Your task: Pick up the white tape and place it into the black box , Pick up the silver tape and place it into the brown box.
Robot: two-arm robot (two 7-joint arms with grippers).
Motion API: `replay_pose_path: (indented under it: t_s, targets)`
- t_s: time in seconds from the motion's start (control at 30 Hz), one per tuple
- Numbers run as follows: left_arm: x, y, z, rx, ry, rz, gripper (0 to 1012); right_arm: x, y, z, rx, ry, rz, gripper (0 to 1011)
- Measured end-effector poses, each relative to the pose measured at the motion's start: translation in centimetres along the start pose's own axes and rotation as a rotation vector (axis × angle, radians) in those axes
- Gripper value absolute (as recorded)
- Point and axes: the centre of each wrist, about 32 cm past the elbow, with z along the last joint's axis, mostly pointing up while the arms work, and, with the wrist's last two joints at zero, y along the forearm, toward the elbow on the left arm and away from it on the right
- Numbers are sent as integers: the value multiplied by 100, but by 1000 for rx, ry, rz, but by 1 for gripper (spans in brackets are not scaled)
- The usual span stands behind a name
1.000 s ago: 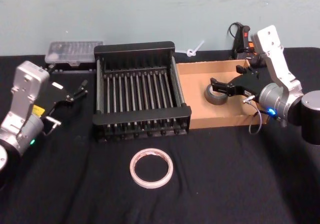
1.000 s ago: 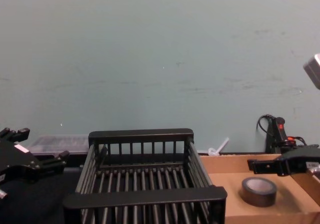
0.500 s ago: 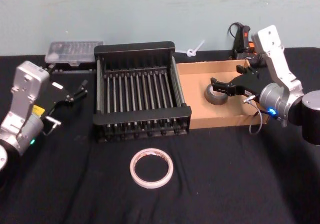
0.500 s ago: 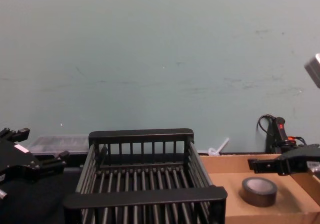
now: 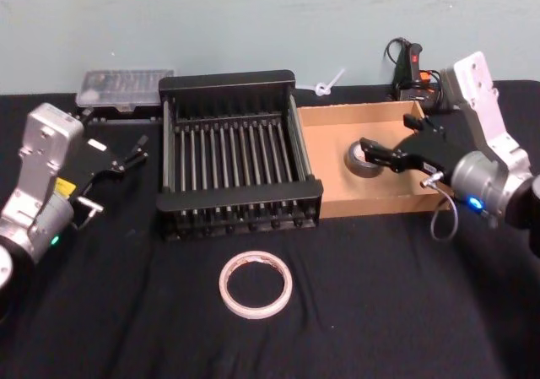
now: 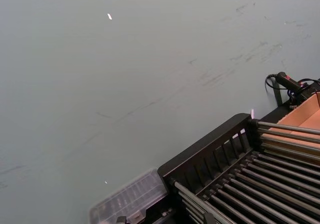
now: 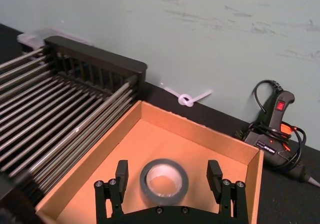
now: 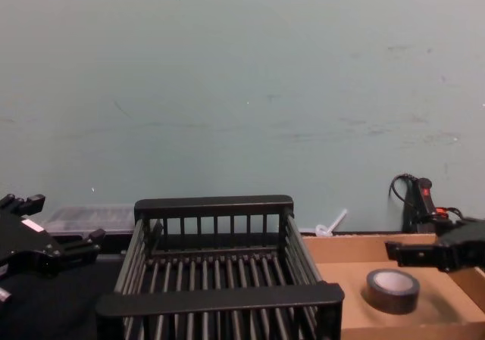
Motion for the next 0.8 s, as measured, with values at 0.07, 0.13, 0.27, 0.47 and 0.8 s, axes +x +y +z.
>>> replay_pose_path:
  t_s: [0.07, 0.13, 0.27, 0.47, 0.8]
  targets:
    - [0, 0, 0, 0, 0, 0, 1001, -4, -63, -24, 11, -13, 14, 1002]
    - [0, 0, 0, 0, 0, 0, 1001, -11, -114, -51, 17, -22, 24, 1002]
    - [0, 0, 0, 0, 0, 0, 1001, -39, -263, -128, 46, -50, 49, 1002]
    - [0, 0, 0, 0, 0, 0, 1001, -91, -459, -252, 79, -78, 90, 1002]
    - [0, 0, 0, 0, 0, 0, 1001, -202, -637, -450, 82, -99, 200, 1002]
